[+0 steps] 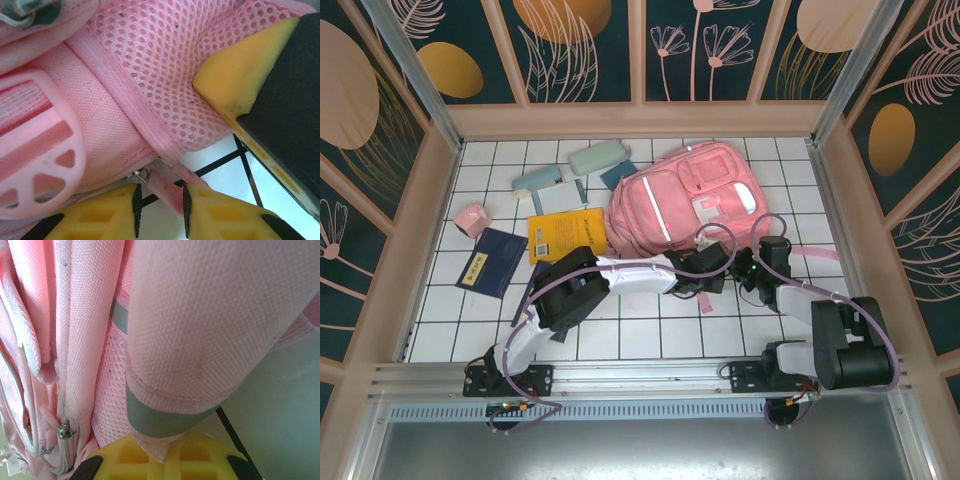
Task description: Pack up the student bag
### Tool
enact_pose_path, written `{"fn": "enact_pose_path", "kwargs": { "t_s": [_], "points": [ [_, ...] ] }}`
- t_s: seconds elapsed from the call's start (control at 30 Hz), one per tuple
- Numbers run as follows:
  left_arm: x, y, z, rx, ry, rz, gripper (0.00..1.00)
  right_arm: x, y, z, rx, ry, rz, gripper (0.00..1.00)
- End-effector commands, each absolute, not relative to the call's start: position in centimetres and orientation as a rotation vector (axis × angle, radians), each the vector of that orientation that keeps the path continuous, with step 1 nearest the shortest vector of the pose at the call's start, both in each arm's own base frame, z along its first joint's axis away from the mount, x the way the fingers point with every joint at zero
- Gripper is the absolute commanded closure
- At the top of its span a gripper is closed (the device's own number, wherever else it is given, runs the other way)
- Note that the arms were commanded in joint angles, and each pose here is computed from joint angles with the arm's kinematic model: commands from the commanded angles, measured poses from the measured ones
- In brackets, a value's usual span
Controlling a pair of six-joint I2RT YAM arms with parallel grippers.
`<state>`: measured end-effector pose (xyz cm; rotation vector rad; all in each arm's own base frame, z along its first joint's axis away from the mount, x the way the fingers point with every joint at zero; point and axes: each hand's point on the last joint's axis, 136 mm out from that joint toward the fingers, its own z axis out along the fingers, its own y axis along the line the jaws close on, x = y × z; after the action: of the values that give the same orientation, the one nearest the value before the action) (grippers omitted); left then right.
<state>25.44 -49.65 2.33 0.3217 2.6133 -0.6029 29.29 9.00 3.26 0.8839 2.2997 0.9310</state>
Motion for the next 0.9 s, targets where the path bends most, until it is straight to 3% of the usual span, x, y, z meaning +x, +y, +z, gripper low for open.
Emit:
{"fn": "enact_pose_path", "kwargs": {
  "t_s": [0.0,0.3,0.37,0.53,0.87],
  "points": [
    [26.0,-48.9,0.5,0.310,2.654,-0.510,0.71,28.1,9.6,2.0,0.889,2.367,0.950,1.00],
    [26.1,-51.0,-0.4,0.334,2.687,-0.544,0.74,28.2,9.7,2.1,0.883,2.370,0.955,1.00],
    [26.1,-51.0,-0.8,0.333,2.699,-0.530,0.78,28.2,9.7,2.2,0.885,2.370,0.958,1.00],
    [26.2,-50.2,-0.7,0.305,2.697,-0.500,1.00,28.5,9.6,2.7,0.880,2.364,0.954,1.00],
    [26.9,-46.5,2.9,0.295,2.674,-0.421,1.00,29.1,8.4,3.4,0.882,2.347,0.864,1.00]
  ]
}}
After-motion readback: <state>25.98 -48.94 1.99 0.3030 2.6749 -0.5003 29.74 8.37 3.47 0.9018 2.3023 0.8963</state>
